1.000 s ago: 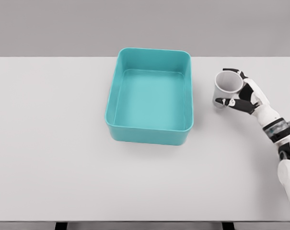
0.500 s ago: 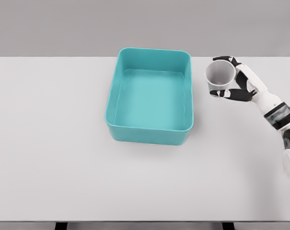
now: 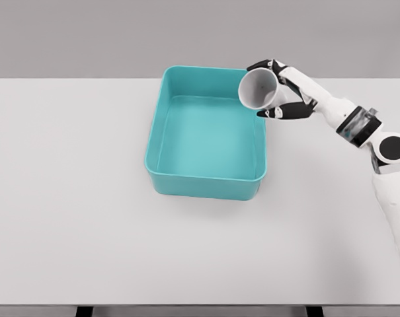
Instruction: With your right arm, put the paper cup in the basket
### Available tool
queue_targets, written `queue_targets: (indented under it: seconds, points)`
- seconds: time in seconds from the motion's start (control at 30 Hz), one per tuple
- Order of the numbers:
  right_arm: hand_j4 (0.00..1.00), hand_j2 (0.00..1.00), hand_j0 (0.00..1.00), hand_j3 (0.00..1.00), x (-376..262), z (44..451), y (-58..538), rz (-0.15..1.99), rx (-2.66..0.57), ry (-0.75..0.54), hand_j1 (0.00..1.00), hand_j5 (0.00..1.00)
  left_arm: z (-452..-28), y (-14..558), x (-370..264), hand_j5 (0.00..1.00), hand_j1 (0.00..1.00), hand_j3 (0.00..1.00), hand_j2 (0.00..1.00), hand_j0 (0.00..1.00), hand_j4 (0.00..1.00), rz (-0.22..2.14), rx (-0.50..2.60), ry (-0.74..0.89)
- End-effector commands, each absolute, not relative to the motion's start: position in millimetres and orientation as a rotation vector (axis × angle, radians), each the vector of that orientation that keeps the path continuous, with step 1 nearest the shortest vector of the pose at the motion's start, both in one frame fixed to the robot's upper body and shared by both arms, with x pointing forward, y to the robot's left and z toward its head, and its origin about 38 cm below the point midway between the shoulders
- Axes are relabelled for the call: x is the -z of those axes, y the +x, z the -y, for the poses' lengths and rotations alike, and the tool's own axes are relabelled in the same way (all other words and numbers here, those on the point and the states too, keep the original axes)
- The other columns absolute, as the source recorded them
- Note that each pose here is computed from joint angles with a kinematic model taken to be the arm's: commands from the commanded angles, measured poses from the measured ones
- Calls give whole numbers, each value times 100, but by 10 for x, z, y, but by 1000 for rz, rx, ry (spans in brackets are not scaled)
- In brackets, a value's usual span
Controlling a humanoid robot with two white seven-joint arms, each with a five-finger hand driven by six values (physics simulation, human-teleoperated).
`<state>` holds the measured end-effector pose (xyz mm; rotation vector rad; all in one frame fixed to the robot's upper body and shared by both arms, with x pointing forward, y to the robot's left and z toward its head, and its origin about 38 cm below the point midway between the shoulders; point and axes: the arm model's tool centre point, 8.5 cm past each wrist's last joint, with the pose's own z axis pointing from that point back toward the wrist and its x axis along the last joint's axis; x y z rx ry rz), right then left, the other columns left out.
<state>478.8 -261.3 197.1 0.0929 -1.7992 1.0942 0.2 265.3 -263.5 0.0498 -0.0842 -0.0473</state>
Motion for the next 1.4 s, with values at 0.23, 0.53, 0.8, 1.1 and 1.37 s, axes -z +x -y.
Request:
queue_targets:
  seconds: [0.23, 0.53, 0.8, 1.1, 1.37]
  points:
    - [54, 54, 54, 54, -1955, 2280, 4831, 1758, -1231, 86, 54, 54, -2653, 3, 2635, 100, 100, 100, 100, 100, 100, 85, 47, 50]
    - [55, 55, 55, 55, -2065, 1789, 4903, 1730, -1436, 45, 55, 55, -2653, 3, 2635, 100, 100, 100, 100, 100, 100, 85, 47, 50]
    - [55, 55, 55, 55, -1969, 1576, 4923, 1640, -1602, -10, 55, 55, -2653, 3, 2635, 100, 100, 100, 100, 100, 100, 85, 47, 50]
    - [55, 55, 55, 55, -1827, 1371, 5004, 1515, -1753, -14, 55, 55, -2653, 1, 2635, 100, 100, 100, 100, 100, 100, 83, 47, 50]
    - [88, 88, 88, 88, -1778, 1370, 5008, 1488, -1776, -33, 88, 88, -2653, 1, 2635, 100, 100, 100, 100, 100, 100, 83, 47, 50]
